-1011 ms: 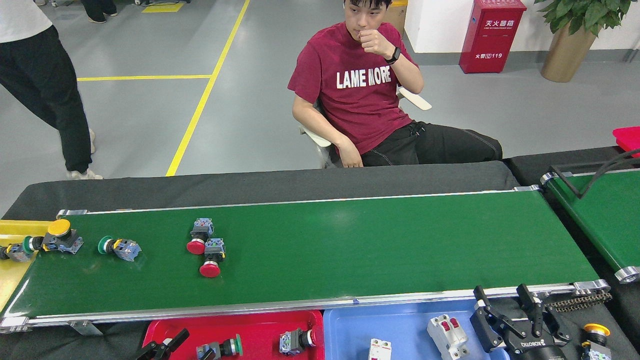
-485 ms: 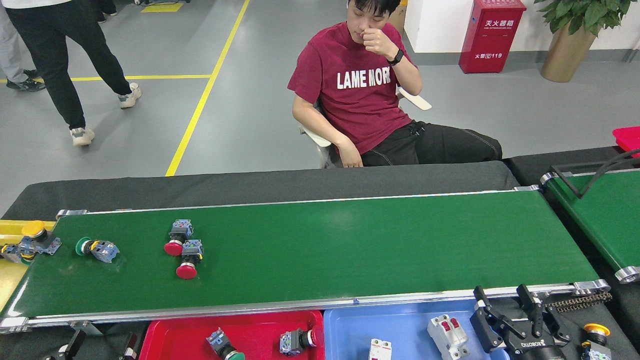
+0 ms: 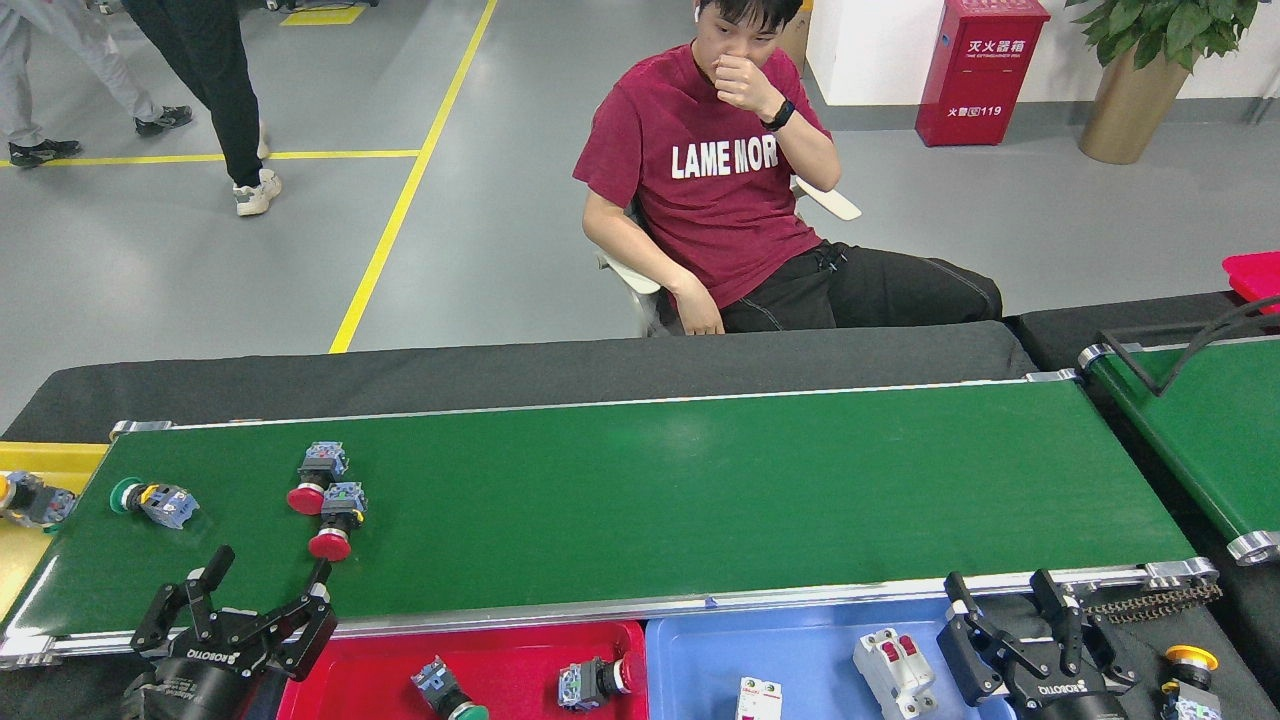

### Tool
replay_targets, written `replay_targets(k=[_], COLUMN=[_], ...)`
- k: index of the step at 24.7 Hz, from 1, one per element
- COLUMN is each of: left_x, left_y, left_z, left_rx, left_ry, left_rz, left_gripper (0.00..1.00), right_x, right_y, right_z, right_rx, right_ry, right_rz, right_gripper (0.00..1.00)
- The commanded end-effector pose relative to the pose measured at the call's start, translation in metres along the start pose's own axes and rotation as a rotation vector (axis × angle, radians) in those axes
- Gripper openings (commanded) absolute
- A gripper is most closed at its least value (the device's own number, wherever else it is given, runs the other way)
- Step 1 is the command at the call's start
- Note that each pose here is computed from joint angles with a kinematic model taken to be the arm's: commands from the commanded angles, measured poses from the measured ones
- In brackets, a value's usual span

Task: Pick switch part from conveyor to tray

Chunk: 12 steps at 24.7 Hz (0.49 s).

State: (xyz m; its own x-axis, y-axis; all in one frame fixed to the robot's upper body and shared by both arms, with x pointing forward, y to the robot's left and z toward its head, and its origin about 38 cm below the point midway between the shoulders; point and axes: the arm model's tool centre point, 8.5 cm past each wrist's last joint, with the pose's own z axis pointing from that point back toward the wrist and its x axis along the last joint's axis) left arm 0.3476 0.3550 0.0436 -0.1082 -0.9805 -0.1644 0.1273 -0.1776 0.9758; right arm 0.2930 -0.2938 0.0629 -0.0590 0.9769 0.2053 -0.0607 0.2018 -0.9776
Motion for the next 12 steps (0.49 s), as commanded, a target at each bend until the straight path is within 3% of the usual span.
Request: replay_targets(k=[1,8,11,12], left_x=[-0.005,-0.015,-0.028,-0.031], left_y=[0.006,-0.004,-0.009,-0.013], left_z=[-0.010,-0.046,-0.053,-0.052], left_rx=[0.012,-0.041,-0.068,-0.076], left_ry=[0.010,0.073,0.092,0.092], left_rz=[-0.003,0.038,0.040,0.042], left_gripper=[1.00,0.97,0.58,0.35], right_x=[0.002,0.002,0.002,0.002], right_y=[-0.007,-0.008,-0.008,-0.007], right_z=[-0.001,-0.002,-0.002,-0.001], right_rx=[-0.025,-0.028,-0.028,-0.027], right_ry=[-0.008,-0.009,-0.009,-0.008], right_rz=[0.005,0.006,0.005,0.005], right_gripper=[0.90,0.94,0.95,0.95])
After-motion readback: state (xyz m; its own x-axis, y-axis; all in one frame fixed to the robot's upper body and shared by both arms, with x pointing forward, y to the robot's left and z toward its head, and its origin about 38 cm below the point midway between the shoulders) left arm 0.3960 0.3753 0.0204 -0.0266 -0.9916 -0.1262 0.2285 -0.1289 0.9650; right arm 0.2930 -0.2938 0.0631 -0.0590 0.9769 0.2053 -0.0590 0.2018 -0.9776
